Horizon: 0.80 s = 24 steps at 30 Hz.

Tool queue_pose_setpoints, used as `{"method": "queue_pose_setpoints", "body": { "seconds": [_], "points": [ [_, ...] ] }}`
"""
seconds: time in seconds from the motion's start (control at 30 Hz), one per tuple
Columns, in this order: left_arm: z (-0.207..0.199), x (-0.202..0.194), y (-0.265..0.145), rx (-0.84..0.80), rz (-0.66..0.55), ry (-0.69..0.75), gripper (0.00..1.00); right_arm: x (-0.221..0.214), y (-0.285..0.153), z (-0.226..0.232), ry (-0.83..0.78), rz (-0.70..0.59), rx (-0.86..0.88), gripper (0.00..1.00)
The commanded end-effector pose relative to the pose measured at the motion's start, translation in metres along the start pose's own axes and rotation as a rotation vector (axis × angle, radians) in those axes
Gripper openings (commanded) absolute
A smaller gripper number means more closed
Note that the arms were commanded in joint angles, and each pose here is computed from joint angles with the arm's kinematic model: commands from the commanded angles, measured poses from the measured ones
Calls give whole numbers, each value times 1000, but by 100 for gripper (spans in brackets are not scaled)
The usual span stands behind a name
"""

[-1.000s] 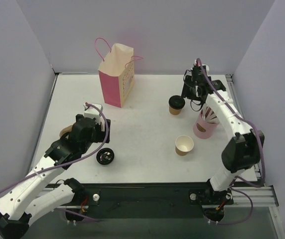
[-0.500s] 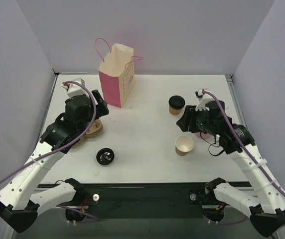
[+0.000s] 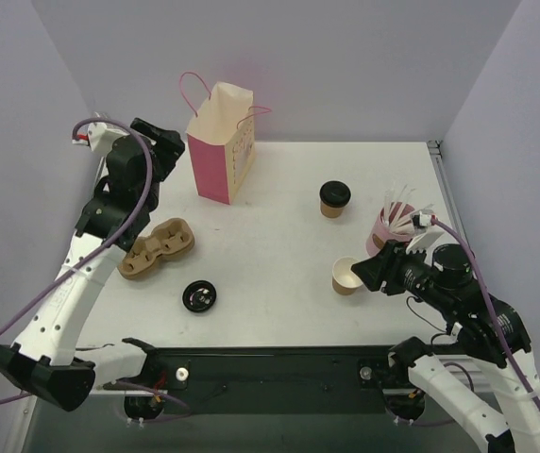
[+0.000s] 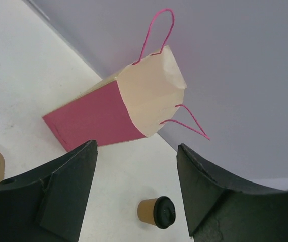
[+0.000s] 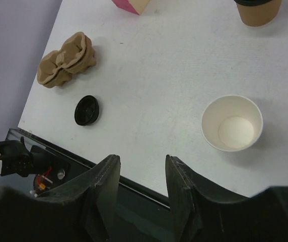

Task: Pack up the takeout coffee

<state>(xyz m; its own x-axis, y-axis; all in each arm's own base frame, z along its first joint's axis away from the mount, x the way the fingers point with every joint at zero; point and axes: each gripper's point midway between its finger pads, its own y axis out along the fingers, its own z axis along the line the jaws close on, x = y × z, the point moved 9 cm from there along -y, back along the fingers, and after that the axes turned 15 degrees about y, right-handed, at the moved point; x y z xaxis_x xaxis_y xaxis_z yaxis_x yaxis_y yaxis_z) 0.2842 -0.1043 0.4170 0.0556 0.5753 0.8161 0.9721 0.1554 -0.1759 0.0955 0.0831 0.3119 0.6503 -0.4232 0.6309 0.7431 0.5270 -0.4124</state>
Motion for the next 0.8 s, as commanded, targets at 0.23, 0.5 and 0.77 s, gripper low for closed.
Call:
{"method": "queue_pose_setpoints", "body": {
  "seconds": [0.23, 0.5, 0.77],
  "points": [
    [-20, -33, 76, -69, 184, -209, 68, 3, -13, 1, 91, 51, -166, 42],
    [-27, -66, 125, -9, 260, -178, 67, 16, -10, 8, -26, 85, -167, 42],
    [-23, -86, 152, 28, 289, -153, 66, 22, -4, 13, -65, 115, -156, 42]
  ]
}}
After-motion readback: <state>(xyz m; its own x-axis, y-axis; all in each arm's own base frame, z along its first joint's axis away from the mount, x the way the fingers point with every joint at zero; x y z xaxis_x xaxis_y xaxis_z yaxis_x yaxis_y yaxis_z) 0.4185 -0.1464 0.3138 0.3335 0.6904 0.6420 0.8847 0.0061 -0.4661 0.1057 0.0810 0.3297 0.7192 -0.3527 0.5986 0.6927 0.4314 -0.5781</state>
